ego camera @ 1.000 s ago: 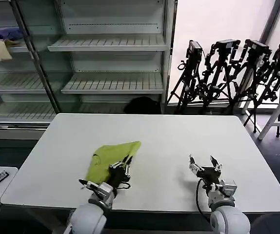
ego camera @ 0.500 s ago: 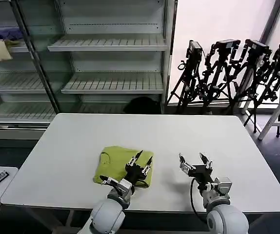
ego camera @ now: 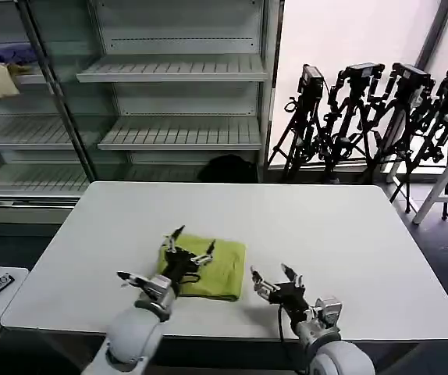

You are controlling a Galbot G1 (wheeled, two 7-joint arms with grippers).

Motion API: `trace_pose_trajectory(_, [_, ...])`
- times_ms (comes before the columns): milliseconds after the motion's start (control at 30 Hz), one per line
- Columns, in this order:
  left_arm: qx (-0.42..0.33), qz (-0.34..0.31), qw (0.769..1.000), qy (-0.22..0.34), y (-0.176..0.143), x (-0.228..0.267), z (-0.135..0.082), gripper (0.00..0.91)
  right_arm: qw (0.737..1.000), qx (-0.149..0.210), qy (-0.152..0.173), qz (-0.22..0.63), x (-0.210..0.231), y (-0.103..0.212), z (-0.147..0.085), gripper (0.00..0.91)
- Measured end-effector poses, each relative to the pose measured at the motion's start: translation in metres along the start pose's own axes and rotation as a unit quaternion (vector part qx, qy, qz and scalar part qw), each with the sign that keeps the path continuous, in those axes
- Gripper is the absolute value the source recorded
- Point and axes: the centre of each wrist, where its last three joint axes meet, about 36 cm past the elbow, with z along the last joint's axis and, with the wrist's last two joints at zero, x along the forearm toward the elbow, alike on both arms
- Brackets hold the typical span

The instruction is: Fold and organize the clothes.

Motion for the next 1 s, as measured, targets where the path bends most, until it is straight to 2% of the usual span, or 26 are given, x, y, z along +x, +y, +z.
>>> trace_pose_trajectory(300, [0.032,-0.074,0.997,-0.020,0.066,0.025,-0.011,0.907,0.997,-0.062,0.033,-0.032,-0.003,0.020,0.018,0.887])
trace_pose_trajectory(333, [0.034,-0.080,0.996,-0.023,0.071,0.028,-0.012,0.907,0.997,-0.066,0.035,-0.035,-0.004,0.021,0.019,0.746])
trace_pose_trajectory(367, [0.037,-0.085,0.995,-0.026,0.076,0.031,-0.013,0.907,0.996,-0.070,0.037,-0.036,-0.004,0.023,0.020,0.675])
trace_pose_trajectory(400, [0.039,-0.088,0.995,-0.028,0.079,0.034,-0.014,0.907,0.996,-0.074,0.039,-0.037,-0.005,0.024,0.020,0.544])
trace_pose_trajectory(433, [0.042,-0.092,0.994,-0.030,0.081,0.037,-0.014,0.907,0.995,-0.079,0.041,-0.039,-0.006,0.026,0.021,0.484])
trace_pose_trajectory(467, [0.044,-0.095,0.994,-0.031,0.083,0.039,-0.014,0.907,0.995,-0.083,0.043,-0.039,-0.007,0.027,0.022,0.353])
trace_pose_trajectory(533, [0.048,-0.101,0.993,-0.034,0.087,0.043,-0.015,0.907,0.994,-0.089,0.046,-0.038,-0.009,0.030,0.023,0.232])
trace_pose_trajectory(567, [0.051,-0.102,0.993,-0.035,0.087,0.045,-0.015,0.907,0.994,-0.092,0.048,-0.038,-0.010,0.031,0.024,0.111])
trace_pose_trajectory(633, [0.055,-0.105,0.992,-0.036,0.088,0.048,-0.015,0.907,0.994,-0.095,0.051,-0.035,-0.011,0.032,0.025,0.101])
trace_pose_trajectory(667, [0.057,-0.106,0.992,-0.037,0.088,0.049,-0.015,0.907,0.993,-0.097,0.052,-0.034,-0.012,0.032,0.025,0.060])
trace_pose_trajectory(800, [0.062,-0.110,0.991,-0.040,0.091,0.053,-0.015,0.907,0.993,-0.101,0.057,-0.030,-0.015,0.034,0.027,0.000])
trace_pose_trajectory(1000, [0.066,-0.116,0.990,-0.042,0.095,0.056,-0.014,0.907,0.992,-0.107,0.063,-0.028,-0.020,0.038,0.029,0.000])
